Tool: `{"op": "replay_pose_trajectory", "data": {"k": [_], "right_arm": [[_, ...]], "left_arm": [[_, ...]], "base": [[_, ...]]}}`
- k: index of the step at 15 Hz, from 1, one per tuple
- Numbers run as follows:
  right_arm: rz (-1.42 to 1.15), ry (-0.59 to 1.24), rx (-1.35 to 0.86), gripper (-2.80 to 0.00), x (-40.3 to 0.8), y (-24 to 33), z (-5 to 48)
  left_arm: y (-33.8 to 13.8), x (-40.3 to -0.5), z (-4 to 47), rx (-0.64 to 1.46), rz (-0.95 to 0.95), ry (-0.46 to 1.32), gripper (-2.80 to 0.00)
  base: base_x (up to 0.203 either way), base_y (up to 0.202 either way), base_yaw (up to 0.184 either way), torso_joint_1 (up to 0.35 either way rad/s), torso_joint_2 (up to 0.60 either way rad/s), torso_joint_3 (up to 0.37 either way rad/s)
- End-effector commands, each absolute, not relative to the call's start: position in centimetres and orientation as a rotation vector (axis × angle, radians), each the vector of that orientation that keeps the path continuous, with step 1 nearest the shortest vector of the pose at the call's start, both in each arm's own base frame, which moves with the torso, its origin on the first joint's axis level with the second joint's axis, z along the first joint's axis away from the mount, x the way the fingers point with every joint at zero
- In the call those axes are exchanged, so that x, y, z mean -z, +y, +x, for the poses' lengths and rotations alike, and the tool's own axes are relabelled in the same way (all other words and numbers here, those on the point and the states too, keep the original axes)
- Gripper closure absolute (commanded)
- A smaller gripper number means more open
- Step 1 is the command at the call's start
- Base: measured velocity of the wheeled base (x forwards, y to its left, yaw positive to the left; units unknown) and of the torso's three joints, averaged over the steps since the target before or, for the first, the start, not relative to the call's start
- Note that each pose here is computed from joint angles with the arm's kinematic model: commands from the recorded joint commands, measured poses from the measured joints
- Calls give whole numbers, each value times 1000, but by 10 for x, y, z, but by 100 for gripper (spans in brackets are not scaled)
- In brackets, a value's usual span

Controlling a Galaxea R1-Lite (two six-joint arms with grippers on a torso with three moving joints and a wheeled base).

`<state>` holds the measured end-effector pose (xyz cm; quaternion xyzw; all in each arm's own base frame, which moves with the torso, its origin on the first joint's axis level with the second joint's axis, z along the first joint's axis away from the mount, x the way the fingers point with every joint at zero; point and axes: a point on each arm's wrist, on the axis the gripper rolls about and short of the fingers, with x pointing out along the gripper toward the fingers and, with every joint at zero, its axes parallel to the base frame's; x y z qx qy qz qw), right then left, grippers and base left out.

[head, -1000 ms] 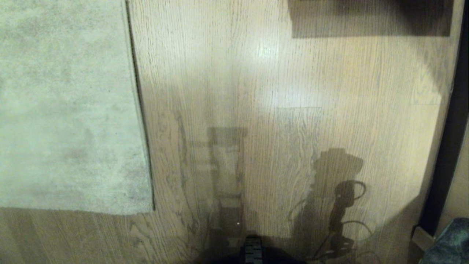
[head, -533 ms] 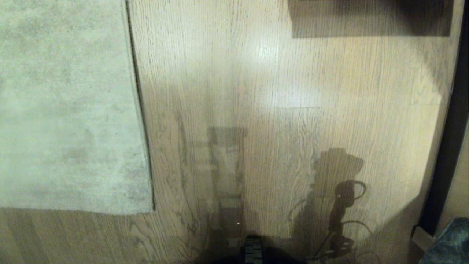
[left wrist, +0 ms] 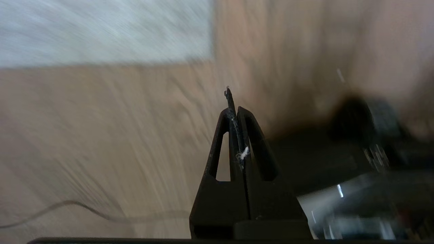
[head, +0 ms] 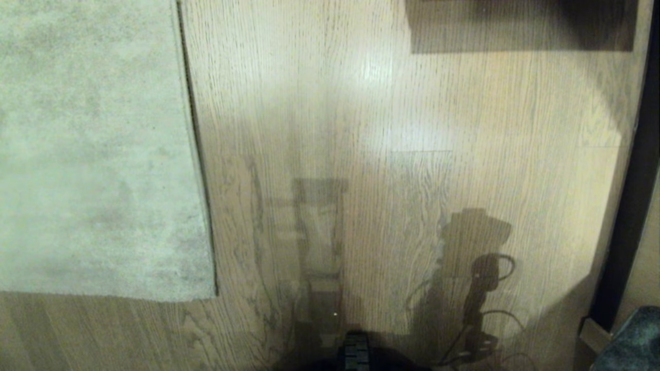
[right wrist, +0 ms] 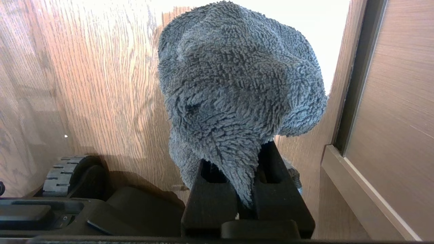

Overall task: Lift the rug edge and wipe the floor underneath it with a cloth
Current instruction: Lift up the carpet

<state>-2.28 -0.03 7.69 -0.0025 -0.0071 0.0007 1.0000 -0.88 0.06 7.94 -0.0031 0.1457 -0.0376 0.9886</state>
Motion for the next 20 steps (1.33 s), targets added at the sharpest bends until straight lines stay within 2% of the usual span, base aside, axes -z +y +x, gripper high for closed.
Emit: {"op": "replay_pose_trajectory", "data": {"k": [1,4,9,13,20], "right_arm": [[-6,-12,-1,0,-77,0,-23],[-6,-14,-1,0,-77,0,-23],[-6,-14,-1,0,-77,0,-23],[-6,-14,-1,0,-77,0,-23],[-6,-13,-1,0,-77,0,-23]], "left_arm": [[-1,-80,5,146,17,467,0],[-4,-89,23,165,35,618,0],[-14,-103,82,150,51,854,0],[-22,-95,125,137,79,866,0],[-34,-73,157,5,212,908,0]], "base": [[0,0,0,0,0,0],[0,0,0,0,0,0],[0,0,0,0,0,0],[0,0,0,0,0,0],[0,0,0,0,0,0]]}}
